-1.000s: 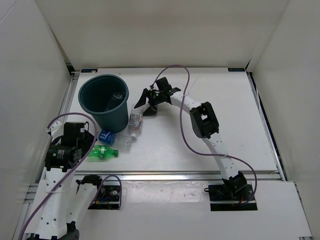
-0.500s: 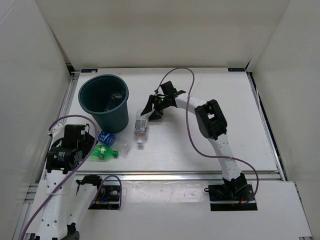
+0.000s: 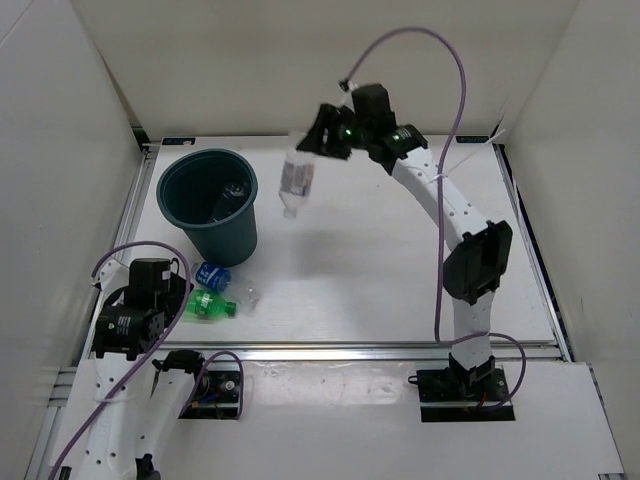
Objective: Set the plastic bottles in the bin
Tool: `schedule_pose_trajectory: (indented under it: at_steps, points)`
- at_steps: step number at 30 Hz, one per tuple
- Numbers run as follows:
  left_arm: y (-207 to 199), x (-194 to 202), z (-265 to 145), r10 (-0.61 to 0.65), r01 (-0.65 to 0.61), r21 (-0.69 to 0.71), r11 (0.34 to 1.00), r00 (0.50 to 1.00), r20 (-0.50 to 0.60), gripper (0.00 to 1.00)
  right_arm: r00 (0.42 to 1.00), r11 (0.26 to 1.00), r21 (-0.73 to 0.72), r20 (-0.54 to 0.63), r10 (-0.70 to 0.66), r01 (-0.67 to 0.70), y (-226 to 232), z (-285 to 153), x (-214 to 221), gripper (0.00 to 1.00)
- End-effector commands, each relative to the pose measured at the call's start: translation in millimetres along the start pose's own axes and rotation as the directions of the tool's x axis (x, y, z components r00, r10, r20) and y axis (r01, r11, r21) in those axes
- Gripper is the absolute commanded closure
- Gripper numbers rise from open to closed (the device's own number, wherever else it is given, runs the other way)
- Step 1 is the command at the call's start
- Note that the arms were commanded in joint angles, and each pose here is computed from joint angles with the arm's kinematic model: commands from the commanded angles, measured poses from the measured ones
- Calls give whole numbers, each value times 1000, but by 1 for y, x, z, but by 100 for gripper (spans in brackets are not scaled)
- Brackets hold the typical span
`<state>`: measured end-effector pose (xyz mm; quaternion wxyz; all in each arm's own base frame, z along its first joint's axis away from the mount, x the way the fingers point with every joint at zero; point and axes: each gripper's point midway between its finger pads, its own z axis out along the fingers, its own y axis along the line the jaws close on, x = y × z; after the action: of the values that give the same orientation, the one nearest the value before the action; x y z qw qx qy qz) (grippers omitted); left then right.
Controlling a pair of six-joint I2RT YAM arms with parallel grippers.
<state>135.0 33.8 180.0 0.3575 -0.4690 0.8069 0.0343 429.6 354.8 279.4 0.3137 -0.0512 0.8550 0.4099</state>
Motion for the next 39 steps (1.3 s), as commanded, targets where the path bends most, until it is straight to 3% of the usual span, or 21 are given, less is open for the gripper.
schedule_pose_trajectory:
  at_steps: [1,4,7,11,12,14,15,19,20,21,26,33,39]
  points:
    - [-11,6,5,-26,27,27,999,999,-30,0,915,952,45,267,-303,302,100,-12,-40,100]
    - [-12,9,11,-8,7,-8,1000,999,-52,0,820,906,-5,429,-380,422,171,-4,-53,99]
    - [-16,6,14,31,-32,-26,999,998,-60,0,753,868,-33,515,-410,495,206,6,-44,90]
    - [-27,-5,13,58,-59,-15,998,997,-43,0,728,836,-16,501,-468,548,214,33,-19,86]
    - [-27,-5,13,67,-68,-15,998,997,-43,0,742,837,-6,467,-481,547,202,49,-8,65]
    - [-27,-4,15,72,-73,-22,997,996,-49,0,749,823,-18,426,-507,567,198,57,8,9]
    - [-28,-3,16,60,-62,-30,998,997,-53,0,746,835,29,433,-506,549,193,49,0,0]
    - [-21,7,24,25,-30,-60,998,997,-70,0,724,852,137,470,-505,505,187,4,-22,0]
    - [-20,11,24,-2,-3,-53,999,997,-80,0,728,846,185,438,-527,501,167,3,-21,0]
    - [-19,15,23,-23,20,-42,999,996,-87,0,722,849,199,455,-522,489,168,-23,-30,0]
    - [-13,50,45,-176,171,-45,984,974,-143,0,762,862,241,404,-506,445,133,-74,-28,0]
    - [-16,67,74,-207,202,-48,978,967,-150,0,802,858,258,312,-509,444,98,-85,-5,0]
    - [-15,66,101,-208,201,-67,977,971,-121,0,806,856,272,301,-510,440,82,-98,-8,0]
